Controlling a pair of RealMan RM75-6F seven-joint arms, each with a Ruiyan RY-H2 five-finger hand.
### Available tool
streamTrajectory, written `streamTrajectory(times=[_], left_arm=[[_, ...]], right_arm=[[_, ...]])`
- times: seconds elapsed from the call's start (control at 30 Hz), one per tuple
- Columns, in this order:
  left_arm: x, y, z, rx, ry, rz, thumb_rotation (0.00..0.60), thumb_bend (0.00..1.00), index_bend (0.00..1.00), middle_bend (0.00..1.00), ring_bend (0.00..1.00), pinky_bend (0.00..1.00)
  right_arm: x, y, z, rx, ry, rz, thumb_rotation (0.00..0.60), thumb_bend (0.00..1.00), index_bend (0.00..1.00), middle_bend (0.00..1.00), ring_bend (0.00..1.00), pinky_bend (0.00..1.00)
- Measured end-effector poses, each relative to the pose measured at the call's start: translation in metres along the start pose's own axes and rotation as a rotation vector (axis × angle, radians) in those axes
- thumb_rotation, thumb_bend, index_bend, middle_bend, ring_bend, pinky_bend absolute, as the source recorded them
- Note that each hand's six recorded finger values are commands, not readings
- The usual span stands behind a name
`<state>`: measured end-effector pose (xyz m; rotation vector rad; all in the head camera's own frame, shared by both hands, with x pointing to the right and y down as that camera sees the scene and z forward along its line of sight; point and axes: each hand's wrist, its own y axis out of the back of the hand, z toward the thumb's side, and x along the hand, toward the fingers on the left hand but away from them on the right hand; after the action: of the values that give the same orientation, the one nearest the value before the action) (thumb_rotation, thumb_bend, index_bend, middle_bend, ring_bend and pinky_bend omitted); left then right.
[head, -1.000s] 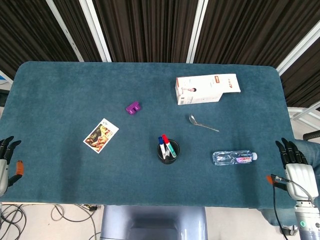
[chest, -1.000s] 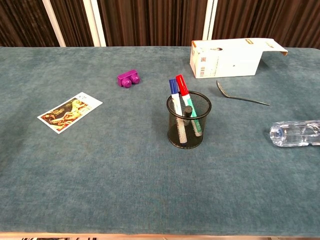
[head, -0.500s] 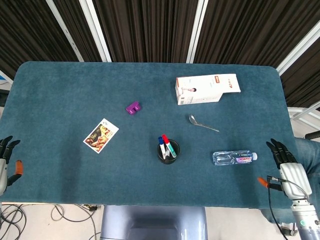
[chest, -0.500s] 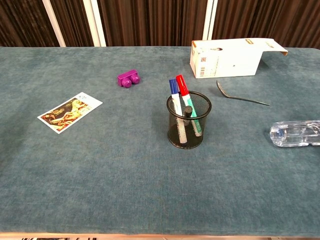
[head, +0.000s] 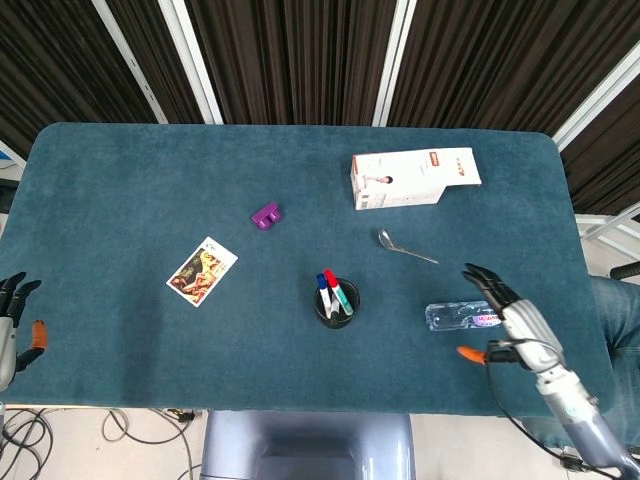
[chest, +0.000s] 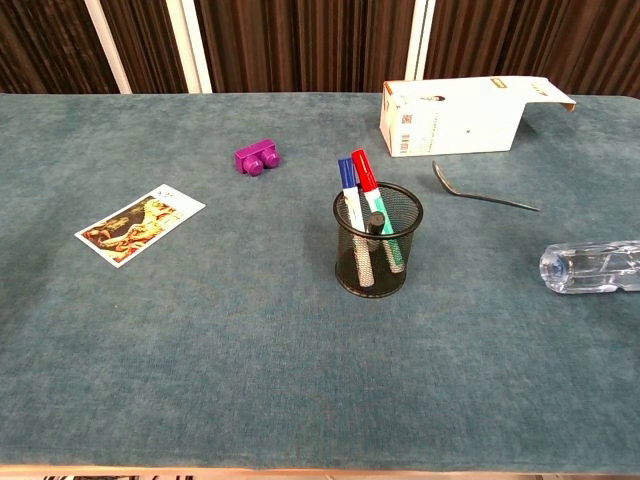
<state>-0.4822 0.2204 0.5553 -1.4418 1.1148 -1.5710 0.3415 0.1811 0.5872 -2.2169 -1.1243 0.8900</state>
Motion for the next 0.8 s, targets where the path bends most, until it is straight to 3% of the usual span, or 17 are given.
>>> streamTrajectory(times=[0.23, 0.4, 0.57, 0.8], left_arm=[[0.000, -0.001, 0.000, -0.002, 0.007, -0.008, 0.600, 0.53, 0.18, 0.09, 0.08, 0.13], [0.000, -0.002, -0.001, -0.004, 0.014, -0.010, 0.600, 0.53, 0.18, 0.09, 0.08, 0.13], [0.000, -0.002, -0.002, -0.004, 0.021, -0.011, 0.600, 0.53, 0.18, 0.09, 0.08, 0.13], [0.000, -0.002, -0.002, -0.007, 0.025, -0.012, 0.600, 0.53, 0.18, 0.09, 0.08, 0.13]], right_arm=[[-0.032, -0.028, 0.024, -0.024, 0.077, 0.049, 0.600, 0.23, 0.17, 0.00, 0.02, 0.19], [-0.040, -0.043, 0.032, 0.020, 0.090, 0.058, 0.600, 0.25, 0.23, 0.00, 0.02, 0.19], [-0.052, -0.063, 0.044, 0.076, 0.099, 0.064, 0.600, 0.35, 0.31, 0.00, 0.02, 0.18], [-0.077, -0.083, 0.052, 0.087, 0.071, 0.065, 0.600, 0.40, 0.35, 0.00, 0.02, 0.19]])
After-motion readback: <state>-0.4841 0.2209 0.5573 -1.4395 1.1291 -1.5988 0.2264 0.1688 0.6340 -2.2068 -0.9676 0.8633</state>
